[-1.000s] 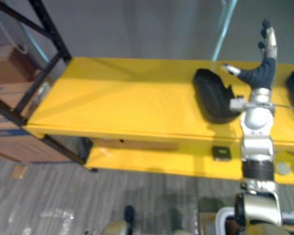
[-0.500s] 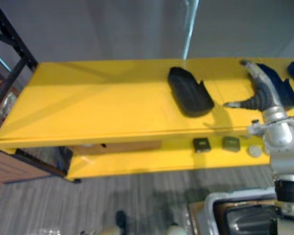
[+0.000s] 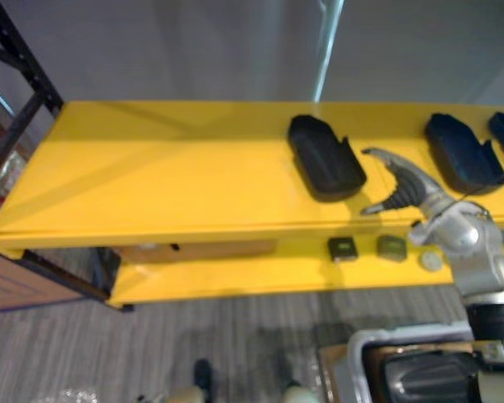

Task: Walk over and take plastic housings, then place them on the shelf

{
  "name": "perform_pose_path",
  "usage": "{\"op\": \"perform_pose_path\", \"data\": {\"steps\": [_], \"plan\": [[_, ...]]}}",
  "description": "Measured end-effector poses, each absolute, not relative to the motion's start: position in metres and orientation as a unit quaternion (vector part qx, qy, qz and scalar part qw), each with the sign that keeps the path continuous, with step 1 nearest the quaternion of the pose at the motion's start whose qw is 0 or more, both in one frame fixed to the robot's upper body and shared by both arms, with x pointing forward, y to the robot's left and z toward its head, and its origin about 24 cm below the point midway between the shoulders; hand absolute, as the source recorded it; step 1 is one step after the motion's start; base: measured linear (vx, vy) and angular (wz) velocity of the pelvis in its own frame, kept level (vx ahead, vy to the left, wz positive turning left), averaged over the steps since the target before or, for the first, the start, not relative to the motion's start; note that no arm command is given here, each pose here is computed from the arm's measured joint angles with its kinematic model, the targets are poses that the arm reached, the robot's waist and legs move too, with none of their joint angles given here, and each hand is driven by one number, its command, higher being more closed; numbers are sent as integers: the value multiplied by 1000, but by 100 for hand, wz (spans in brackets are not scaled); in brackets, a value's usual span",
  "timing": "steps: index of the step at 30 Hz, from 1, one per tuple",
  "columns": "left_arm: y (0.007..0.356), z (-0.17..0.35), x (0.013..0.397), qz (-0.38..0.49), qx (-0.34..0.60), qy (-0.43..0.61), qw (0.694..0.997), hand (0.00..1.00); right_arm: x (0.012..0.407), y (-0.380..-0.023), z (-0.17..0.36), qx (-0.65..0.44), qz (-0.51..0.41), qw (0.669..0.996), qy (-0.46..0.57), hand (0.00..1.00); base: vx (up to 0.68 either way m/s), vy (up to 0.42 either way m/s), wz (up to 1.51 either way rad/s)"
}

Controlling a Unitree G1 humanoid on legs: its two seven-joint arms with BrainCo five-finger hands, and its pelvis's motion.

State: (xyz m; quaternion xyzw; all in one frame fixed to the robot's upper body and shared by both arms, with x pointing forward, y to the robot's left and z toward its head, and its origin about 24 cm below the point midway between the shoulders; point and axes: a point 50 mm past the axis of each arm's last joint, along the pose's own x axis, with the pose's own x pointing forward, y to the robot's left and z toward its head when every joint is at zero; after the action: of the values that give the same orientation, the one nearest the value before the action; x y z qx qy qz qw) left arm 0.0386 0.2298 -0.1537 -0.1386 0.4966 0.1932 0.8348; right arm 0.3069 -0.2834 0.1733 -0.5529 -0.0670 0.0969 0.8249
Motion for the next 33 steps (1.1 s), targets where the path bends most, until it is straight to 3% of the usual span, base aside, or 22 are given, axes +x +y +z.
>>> {"op": "perform_pose_path", "data": {"steps": [12, 24, 33], "plan": [[228, -153, 40, 192, -141, 494, 836, 0, 312, -302, 146, -574, 101, 813, 23, 0, -5, 29, 5], [217, -153, 48, 184, -155, 481, 843, 0, 324, -308, 162, -597, 4, 801, -43, 0, -11, 13, 8], [215, -153, 47, 179, -159, 482, 843, 0, 330, -309, 157, -577, -20, 815, -51, 0, -27, 10, 6]]}}
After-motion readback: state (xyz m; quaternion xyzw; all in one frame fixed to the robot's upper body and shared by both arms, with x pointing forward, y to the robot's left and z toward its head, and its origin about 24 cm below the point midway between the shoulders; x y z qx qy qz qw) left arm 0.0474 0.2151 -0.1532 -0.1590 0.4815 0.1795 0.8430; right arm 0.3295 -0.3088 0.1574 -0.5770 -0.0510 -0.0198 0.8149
